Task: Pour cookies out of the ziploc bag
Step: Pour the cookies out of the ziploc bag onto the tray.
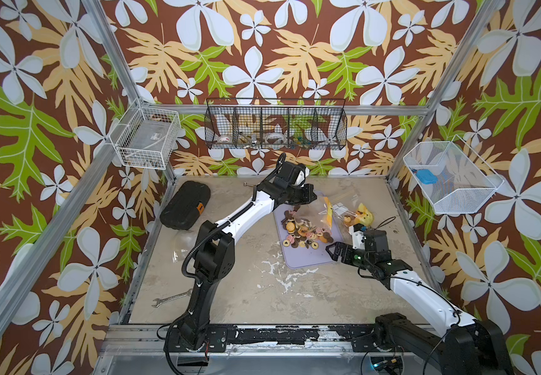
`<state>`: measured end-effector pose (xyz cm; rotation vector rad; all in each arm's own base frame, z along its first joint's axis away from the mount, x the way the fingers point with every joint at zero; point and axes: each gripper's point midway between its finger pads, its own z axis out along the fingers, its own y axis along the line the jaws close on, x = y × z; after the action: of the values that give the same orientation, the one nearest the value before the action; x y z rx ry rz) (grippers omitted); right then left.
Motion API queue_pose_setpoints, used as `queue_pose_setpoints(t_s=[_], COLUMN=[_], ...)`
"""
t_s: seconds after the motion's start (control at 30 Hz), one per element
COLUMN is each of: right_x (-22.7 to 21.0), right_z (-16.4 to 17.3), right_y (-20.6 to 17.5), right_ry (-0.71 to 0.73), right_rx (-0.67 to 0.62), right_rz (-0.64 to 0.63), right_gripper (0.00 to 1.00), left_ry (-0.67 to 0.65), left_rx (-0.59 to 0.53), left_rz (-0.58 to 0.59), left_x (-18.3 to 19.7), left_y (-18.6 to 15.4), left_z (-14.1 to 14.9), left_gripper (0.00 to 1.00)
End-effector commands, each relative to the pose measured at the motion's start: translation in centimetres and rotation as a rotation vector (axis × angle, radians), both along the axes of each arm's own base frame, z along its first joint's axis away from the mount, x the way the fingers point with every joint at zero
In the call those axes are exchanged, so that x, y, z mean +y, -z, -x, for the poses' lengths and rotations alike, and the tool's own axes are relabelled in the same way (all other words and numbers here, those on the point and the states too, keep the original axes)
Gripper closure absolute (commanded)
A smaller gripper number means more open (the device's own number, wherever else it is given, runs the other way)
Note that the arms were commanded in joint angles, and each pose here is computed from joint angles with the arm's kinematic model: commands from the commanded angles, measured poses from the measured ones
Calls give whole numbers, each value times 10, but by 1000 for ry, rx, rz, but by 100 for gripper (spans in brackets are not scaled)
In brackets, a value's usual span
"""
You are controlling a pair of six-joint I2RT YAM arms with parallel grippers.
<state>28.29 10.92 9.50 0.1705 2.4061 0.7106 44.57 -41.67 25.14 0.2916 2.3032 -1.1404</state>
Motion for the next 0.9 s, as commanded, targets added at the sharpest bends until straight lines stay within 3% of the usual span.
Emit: queue_pose_setpoints(t_s=[0.0, 0.17, 0.5, 0.63, 0.87], right_x=[1, 1, 0, 1, 2], right_z=[-5, -6, -5, -7, -8], right_y=[-6, -5, -7, -11, -15], right_ry=[-2, -2, -4, -10, -8], right_rx=[-23, -20, -25, -41, -53], right_rz=[-3, -5, 4, 0, -4], right_gripper=[0, 0, 0, 0, 0], left_ry=[7, 2, -15, -14, -9], left_rx=[-16, -20, 104, 90, 13], left_rz=[14, 31, -38, -37, 31], left_x=[2, 5, 18, 18, 18], left_y=[-22, -23, 74, 64, -3], left_z=[4, 9, 21, 20, 22], left_gripper=[100, 100, 100, 100, 100])
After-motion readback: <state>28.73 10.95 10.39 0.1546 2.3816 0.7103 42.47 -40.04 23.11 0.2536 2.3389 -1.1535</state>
